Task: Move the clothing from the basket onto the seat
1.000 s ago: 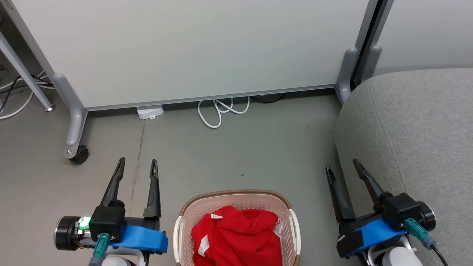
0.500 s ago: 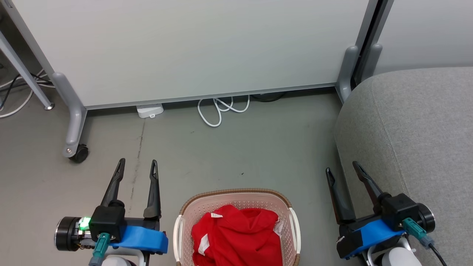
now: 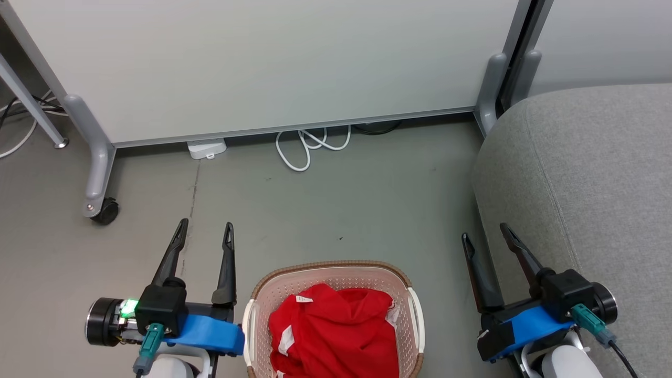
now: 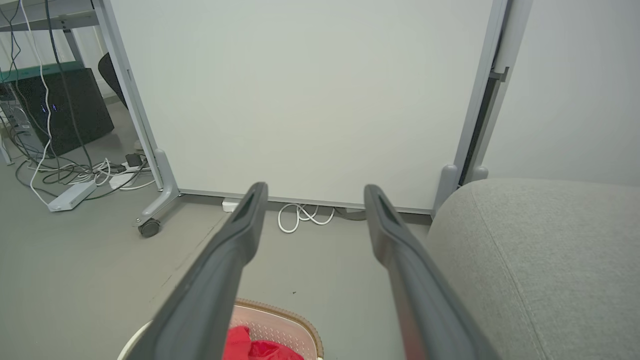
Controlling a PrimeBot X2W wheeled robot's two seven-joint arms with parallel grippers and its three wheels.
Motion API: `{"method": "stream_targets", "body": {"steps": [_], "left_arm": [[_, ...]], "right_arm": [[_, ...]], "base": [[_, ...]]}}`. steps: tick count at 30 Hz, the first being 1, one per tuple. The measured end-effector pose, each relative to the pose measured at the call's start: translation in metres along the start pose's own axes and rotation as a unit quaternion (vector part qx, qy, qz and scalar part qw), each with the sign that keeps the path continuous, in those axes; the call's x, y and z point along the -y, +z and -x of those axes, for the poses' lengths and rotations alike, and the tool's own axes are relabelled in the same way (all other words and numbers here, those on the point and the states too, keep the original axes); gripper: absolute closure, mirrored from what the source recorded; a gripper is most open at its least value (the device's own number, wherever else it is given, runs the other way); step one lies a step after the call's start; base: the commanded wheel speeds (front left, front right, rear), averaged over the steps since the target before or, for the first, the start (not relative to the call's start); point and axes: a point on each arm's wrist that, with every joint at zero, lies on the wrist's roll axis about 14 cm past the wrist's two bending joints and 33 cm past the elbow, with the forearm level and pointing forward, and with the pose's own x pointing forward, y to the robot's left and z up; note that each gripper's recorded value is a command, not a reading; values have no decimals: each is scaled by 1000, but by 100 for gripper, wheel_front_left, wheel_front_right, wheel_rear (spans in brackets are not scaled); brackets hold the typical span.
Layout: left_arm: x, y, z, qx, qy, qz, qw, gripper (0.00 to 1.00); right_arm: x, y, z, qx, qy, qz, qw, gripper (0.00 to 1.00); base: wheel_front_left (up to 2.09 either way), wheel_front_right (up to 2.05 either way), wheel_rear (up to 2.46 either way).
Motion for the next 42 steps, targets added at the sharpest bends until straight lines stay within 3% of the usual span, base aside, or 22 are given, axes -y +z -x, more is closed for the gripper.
{"method": "stream_targets", "body": {"steps": [12, 22, 27, 33, 42], "left_arm": [[40, -22, -40, -26, -102, -20, 994, 0], [91, -91, -79, -99, -231, -57, 966, 0], [119, -138, -78, -150, -297, -66, 941, 0], [149, -195, -59, -211, -381, -85, 896, 0], [155, -271, -38, -283, -462, -131, 830, 0]], "right_arm": [[21, -3, -14, 0, -23, 6, 1000, 0], [52, -12, -38, -1, -51, 21, 998, 0], [66, -26, -44, -15, -64, 24, 998, 0], [77, -44, -52, -31, -72, 27, 997, 0], [85, -75, -69, -55, -69, 33, 996, 0]], "base": [[0, 0, 0], [0, 0, 0], [0, 0, 0], [0, 0, 0], [0, 0, 0]]}}
